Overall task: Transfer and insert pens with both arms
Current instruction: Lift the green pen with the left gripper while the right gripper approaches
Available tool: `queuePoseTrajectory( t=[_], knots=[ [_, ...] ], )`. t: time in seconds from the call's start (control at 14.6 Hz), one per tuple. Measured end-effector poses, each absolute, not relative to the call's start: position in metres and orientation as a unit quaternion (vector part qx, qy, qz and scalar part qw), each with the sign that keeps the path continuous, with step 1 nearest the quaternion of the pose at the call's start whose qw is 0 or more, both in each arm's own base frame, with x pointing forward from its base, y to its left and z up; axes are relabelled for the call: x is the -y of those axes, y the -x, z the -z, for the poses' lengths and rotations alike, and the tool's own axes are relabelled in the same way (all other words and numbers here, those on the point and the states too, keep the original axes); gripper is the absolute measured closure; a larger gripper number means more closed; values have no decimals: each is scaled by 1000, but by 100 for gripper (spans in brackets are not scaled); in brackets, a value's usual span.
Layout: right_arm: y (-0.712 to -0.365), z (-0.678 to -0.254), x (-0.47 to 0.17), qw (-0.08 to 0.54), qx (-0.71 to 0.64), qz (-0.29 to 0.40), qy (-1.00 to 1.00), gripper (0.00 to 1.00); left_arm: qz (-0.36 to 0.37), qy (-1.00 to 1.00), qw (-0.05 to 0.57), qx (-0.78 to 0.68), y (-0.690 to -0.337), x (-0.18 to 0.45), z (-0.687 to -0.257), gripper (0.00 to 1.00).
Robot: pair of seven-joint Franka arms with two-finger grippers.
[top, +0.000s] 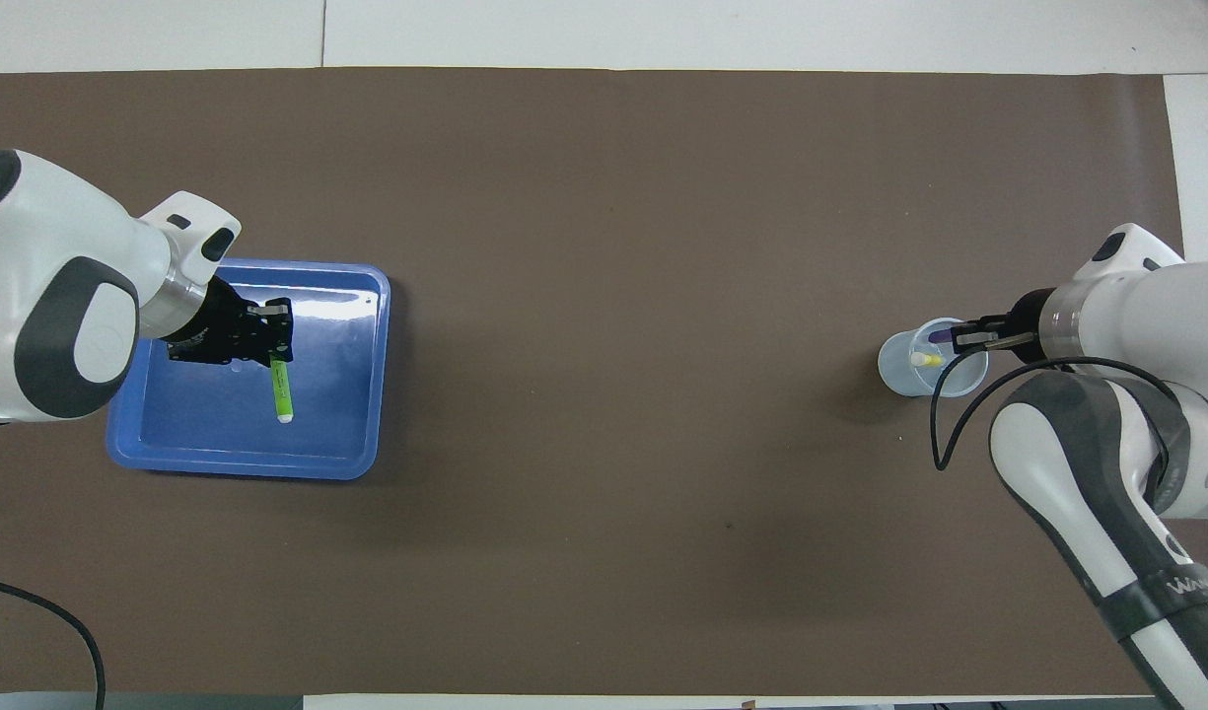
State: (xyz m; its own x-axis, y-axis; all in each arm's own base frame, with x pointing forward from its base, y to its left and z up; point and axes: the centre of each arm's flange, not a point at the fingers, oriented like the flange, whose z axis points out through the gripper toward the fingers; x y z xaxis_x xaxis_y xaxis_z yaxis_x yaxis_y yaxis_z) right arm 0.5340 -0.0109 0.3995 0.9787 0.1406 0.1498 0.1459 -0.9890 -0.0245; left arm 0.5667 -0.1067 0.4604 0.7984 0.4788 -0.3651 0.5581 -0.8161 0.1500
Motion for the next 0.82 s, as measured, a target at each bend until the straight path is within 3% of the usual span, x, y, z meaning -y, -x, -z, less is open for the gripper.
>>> queuePoseTrajectory(
  t=[0.2, 0.34, 0.48, 0.82],
  knots=[
    [-534, -400, 11, 18, 72, 74, 994, 24, 190, -878, 177, -403, -558, 131, -497, 83],
    [-535, -402, 11, 17, 71, 77, 994, 19, 226, -837, 217, -449, -550, 146, -516, 83],
    [-539, -411, 11, 17, 71, 85, 994, 0, 264, -801, 249, -477, -542, 155, -523, 83],
    [-530, -483, 4, 30, 56, 64, 996, 0, 340, -726, 292, -521, -514, 170, -518, 83]
  ],
)
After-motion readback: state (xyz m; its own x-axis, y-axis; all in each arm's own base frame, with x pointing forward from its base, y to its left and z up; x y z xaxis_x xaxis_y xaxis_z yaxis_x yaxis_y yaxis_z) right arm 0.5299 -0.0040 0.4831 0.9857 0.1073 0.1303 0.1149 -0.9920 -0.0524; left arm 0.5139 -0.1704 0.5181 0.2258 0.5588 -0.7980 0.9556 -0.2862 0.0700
